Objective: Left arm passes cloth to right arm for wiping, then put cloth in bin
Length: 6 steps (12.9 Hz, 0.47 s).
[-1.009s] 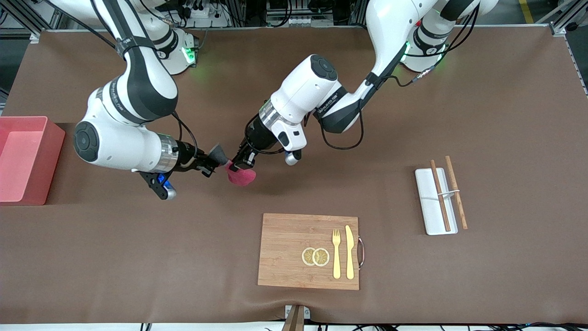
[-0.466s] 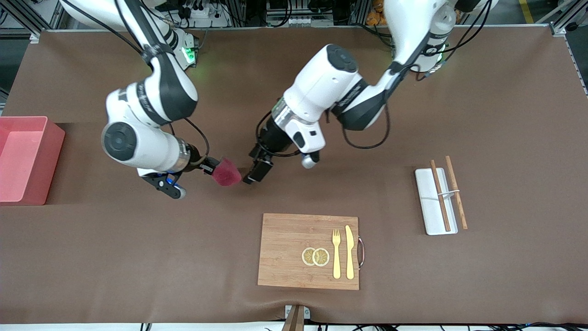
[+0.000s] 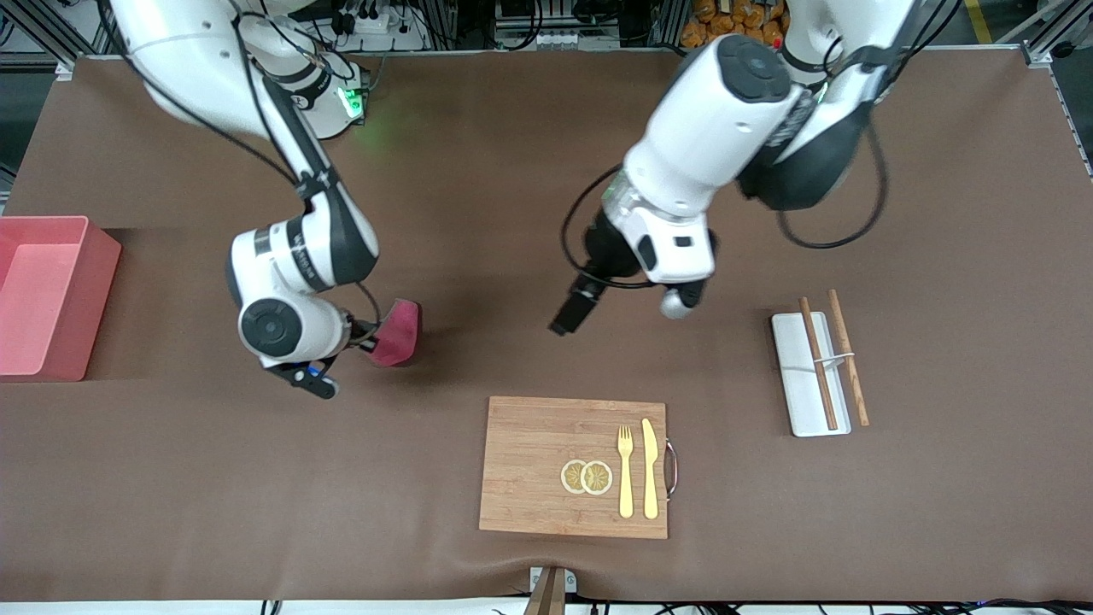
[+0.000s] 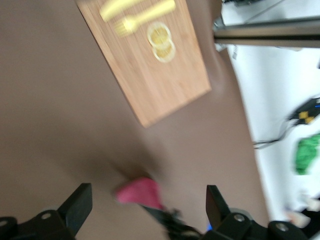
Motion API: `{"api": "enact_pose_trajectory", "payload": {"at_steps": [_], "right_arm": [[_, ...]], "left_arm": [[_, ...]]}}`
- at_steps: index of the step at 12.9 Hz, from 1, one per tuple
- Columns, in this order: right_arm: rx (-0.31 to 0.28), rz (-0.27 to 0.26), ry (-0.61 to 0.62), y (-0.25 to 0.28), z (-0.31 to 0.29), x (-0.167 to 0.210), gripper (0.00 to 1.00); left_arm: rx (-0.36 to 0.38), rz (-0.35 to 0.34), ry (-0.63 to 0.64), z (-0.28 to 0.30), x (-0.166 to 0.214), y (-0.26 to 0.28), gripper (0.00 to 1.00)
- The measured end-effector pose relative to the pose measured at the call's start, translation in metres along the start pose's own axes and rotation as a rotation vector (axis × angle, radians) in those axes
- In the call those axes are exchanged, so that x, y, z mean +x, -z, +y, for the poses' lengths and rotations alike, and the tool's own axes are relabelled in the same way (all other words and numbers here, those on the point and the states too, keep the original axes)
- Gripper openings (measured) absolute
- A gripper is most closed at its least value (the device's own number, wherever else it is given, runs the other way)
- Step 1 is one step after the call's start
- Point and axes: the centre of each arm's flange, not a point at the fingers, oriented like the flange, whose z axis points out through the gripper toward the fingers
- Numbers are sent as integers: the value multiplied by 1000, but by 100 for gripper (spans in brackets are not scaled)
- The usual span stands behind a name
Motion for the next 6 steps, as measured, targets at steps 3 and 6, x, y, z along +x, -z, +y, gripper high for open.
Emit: {"api": "enact_pose_trajectory", "payload": {"at_steps": [3,6], "right_arm": [[-42,-11,108,-26,106,74,2],[-33,-28,220,-41,237,128,2]], "left_arm": [[153,35,-185,-25,79,49,100],[252,25,-331,-54,146,94,100]]}}
